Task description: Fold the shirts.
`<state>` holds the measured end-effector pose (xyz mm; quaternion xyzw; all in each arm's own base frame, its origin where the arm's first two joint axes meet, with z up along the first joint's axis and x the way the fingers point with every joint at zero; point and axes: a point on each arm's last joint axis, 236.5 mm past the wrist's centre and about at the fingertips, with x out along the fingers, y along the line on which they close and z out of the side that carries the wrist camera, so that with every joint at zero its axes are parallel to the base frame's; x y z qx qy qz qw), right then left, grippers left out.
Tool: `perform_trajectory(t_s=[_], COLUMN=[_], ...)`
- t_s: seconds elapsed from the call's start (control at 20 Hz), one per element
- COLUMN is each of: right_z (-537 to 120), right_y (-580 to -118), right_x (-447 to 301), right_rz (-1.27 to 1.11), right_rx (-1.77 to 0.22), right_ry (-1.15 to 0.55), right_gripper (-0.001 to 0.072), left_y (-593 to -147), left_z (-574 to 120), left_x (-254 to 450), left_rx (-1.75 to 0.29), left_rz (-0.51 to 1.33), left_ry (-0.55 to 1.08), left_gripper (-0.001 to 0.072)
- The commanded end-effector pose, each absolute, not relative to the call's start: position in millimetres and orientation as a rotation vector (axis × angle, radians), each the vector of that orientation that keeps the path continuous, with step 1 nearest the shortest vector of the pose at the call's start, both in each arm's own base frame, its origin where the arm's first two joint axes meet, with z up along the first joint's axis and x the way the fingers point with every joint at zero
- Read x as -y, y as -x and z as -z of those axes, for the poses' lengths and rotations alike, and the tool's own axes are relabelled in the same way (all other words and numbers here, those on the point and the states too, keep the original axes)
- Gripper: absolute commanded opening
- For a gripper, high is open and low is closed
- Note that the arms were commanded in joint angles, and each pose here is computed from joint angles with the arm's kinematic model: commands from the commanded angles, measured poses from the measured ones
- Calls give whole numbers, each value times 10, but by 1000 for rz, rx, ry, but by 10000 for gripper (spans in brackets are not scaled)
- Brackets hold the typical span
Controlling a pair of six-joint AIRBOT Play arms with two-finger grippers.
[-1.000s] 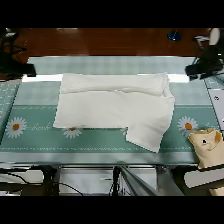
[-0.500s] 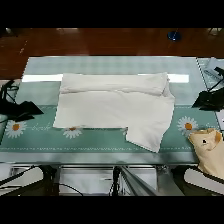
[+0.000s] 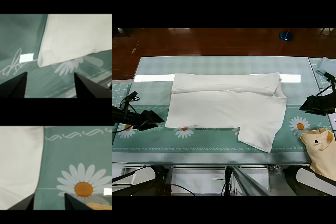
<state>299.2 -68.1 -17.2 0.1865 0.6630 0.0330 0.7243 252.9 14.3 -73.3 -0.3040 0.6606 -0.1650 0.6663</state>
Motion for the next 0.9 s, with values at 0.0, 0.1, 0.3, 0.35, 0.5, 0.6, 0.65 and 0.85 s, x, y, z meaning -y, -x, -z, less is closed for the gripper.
perform_trajectory(t_s=[0.0, 0.1, 0.3, 0.35, 0.5, 0.6, 0.65, 0.85], right_z=[175, 168, 145, 142, 102, 50, 16, -118], right_y=[-2993, -2996, -3008, -2990, -2951, -2945, -2940, -2835], right_x=[667, 646, 579, 565, 544, 548, 560, 539], right_rz=[-78, -85, -103, -109, -116, -112, -107, -105], right_rx=[-1459, -1458, -1454, -1462, -1468, -1454, -1445, -1445], right_ry=[-416, -424, -452, -455, -453, -442, -430, -410], right_gripper=[432, 432, 432, 428, 416, 416, 416, 429], left_y=[-2550, -2529, -2599, -2661, -2908, -2957, -2962, -2874], left_z=[800, 862, 1047, 1097, 1243, 1270, 1271, 1237], left_x=[-60, -32, 135, 171, 199, 236, 235, 245], left_rx=[-1491, -1515, -1551, -1542, -1478, -1467, -1465, -1491], left_rz=[411, 420, 435, 427, 375, 376, 375, 403], left_ry=[742, 758, 720, 700, 601, 565, 564, 577], left_gripper=[682, 682, 680, 670, 189, 26, 25, 25])
